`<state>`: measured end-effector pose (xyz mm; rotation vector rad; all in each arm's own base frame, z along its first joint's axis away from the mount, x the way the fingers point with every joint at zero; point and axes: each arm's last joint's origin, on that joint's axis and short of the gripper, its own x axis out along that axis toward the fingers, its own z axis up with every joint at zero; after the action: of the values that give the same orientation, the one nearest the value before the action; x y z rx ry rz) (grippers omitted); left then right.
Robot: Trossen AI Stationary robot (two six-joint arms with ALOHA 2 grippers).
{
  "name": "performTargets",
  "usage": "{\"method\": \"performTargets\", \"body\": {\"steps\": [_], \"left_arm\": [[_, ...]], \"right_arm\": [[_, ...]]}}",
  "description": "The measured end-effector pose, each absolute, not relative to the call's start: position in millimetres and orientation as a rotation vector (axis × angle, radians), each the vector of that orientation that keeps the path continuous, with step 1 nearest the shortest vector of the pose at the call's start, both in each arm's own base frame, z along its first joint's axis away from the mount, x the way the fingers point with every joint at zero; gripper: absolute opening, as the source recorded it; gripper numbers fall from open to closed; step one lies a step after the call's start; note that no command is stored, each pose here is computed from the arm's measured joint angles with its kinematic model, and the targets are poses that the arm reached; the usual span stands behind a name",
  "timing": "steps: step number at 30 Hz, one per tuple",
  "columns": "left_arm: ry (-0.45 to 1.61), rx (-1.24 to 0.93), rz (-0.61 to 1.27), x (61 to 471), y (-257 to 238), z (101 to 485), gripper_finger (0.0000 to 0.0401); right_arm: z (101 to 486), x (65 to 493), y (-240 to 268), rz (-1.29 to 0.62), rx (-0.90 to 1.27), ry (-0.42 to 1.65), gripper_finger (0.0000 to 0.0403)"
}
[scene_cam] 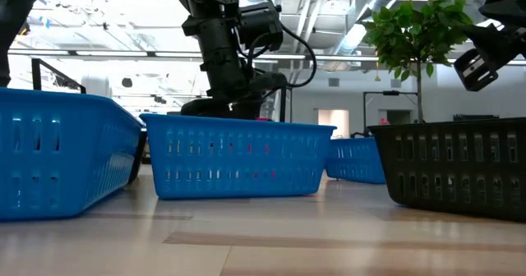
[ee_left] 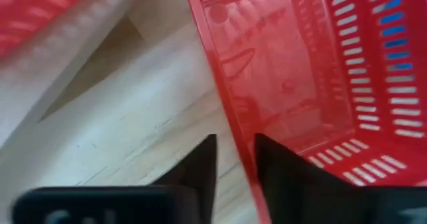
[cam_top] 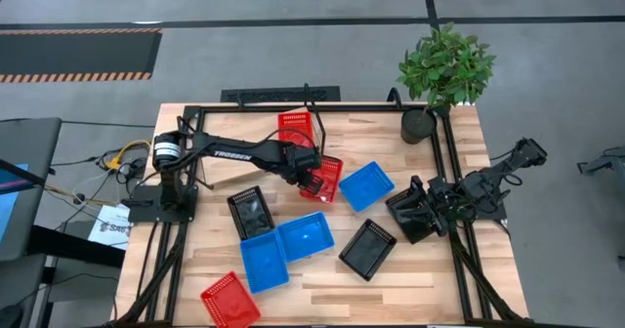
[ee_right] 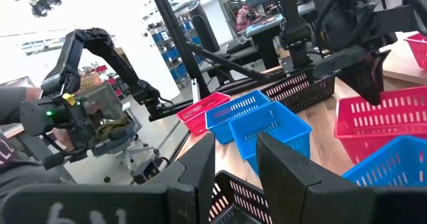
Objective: Stack baskets on shelf by color
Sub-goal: Stack the top red bin on top of the red bin on the shelf
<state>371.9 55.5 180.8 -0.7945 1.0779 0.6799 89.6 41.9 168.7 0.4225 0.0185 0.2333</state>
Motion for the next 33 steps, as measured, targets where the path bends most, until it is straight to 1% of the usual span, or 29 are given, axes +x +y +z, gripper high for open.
{"method": "performTargets", "body": {"steps": [2, 4, 15, 19, 25, 30, 33], "left_arm": [[1.079, -0.794, 0.679, 372, 55, 180, 0.003], [1.078, -0.793, 0.676, 372, 55, 180, 0.0009], [1.046, -0.833, 0.626, 377, 54, 182, 0.0002], [1.006, -0.845, 0.586, 378, 53, 192, 0.0001], [0.916, -0.858, 0.545, 366, 51, 228, 0.0], [0.787, -0.869, 0.47, 350, 43, 272, 0.0], [0.69, -0.862, 0.437, 333, 39, 304, 0.0]], "right_arm": [[169, 90, 42, 0.233, 0.422, 0.019, 0.0134], [169, 90, 42, 0.233, 0.423, 0.018, 0.0134], [169, 90, 42, 0.233, 0.423, 0.018, 0.0134], [169, 90, 42, 0.233, 0.423, 0.018, 0.0133], [169, 90, 42, 0.233, 0.423, 0.019, 0.0134], [169, 90, 42, 0.233, 0.422, 0.019, 0.0133], [169, 90, 42, 0.233, 0.422, 0.019, 0.0133]]}}
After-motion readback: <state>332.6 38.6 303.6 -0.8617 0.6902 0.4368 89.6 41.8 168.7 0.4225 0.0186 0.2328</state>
